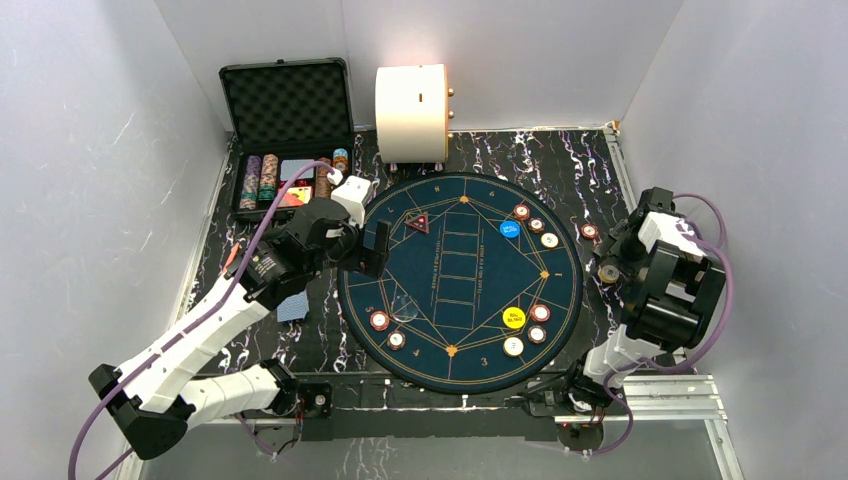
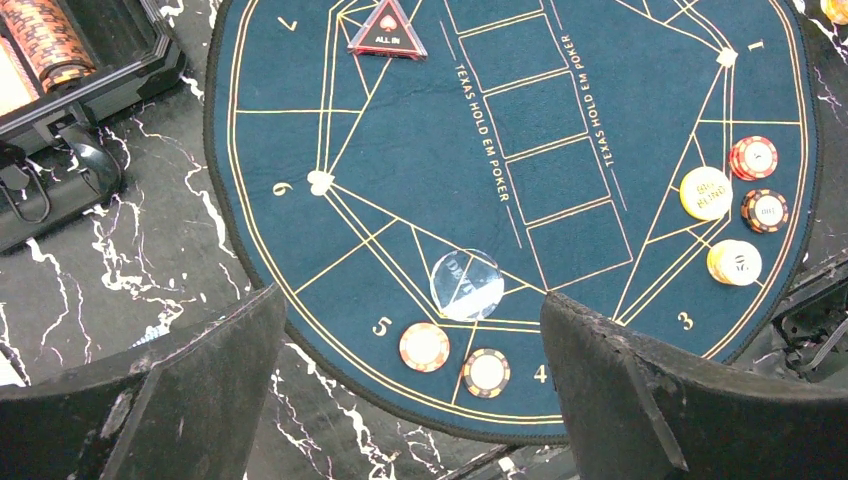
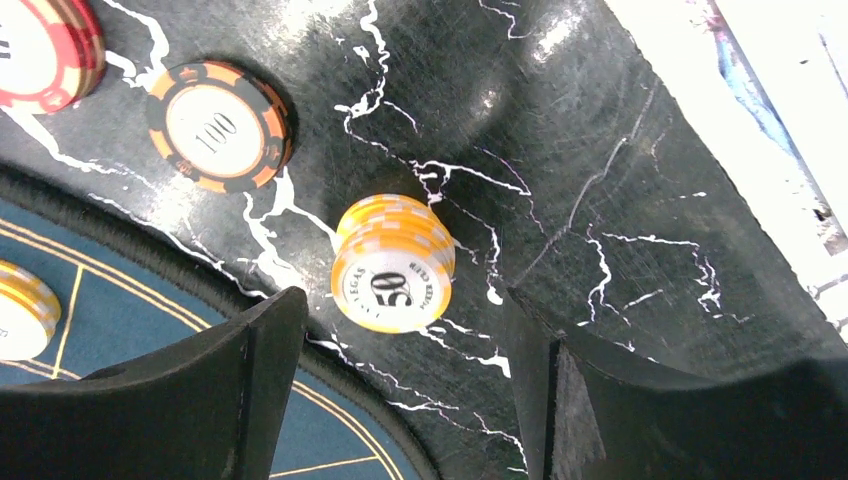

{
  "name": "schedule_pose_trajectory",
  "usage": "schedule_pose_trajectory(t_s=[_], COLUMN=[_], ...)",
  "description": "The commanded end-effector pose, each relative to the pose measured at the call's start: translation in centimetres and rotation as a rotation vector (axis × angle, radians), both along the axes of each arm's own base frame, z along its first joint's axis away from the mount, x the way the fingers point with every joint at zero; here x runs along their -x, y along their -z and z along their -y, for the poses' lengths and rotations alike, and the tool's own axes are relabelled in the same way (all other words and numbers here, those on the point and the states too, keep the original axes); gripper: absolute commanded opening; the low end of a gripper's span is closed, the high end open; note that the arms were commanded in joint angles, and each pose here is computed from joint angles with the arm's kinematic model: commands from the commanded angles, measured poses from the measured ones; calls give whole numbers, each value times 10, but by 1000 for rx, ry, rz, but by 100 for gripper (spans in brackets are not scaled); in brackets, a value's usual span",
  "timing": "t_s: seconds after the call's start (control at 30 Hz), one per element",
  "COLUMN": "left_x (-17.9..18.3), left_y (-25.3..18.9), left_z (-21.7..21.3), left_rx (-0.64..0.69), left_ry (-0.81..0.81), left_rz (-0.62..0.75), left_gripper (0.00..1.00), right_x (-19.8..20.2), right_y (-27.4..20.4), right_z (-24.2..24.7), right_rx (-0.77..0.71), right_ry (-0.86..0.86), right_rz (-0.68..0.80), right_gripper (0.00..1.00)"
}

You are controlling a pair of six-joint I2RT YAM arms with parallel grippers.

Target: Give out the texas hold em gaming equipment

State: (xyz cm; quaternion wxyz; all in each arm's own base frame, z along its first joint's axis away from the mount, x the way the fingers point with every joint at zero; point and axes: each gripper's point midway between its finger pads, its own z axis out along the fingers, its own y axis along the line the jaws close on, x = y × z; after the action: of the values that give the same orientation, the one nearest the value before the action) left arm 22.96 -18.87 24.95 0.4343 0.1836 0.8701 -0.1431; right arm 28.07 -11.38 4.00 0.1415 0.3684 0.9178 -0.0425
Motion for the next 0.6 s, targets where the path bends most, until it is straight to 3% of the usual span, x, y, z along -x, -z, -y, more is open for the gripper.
schedule_pose_trajectory(t_s=[0.0,0.23,0.57], left_x=[-1,-2,-3], left_y=[-9,-9,-9], left_z=[-4,-8,-8], left_rx=[-1,-19,-23], left_ry=[-5,-13,-16], left_rz=[45,52,53], left_gripper=[98,98,98], right_x=[-13,-12,-11], right_y=[5,23,39], right_z=[6,5,7], right_rx=[-5,-15,-16], right_ry=[10,9,4], right_rz=[30,6,-34], right_gripper=[78,75,63])
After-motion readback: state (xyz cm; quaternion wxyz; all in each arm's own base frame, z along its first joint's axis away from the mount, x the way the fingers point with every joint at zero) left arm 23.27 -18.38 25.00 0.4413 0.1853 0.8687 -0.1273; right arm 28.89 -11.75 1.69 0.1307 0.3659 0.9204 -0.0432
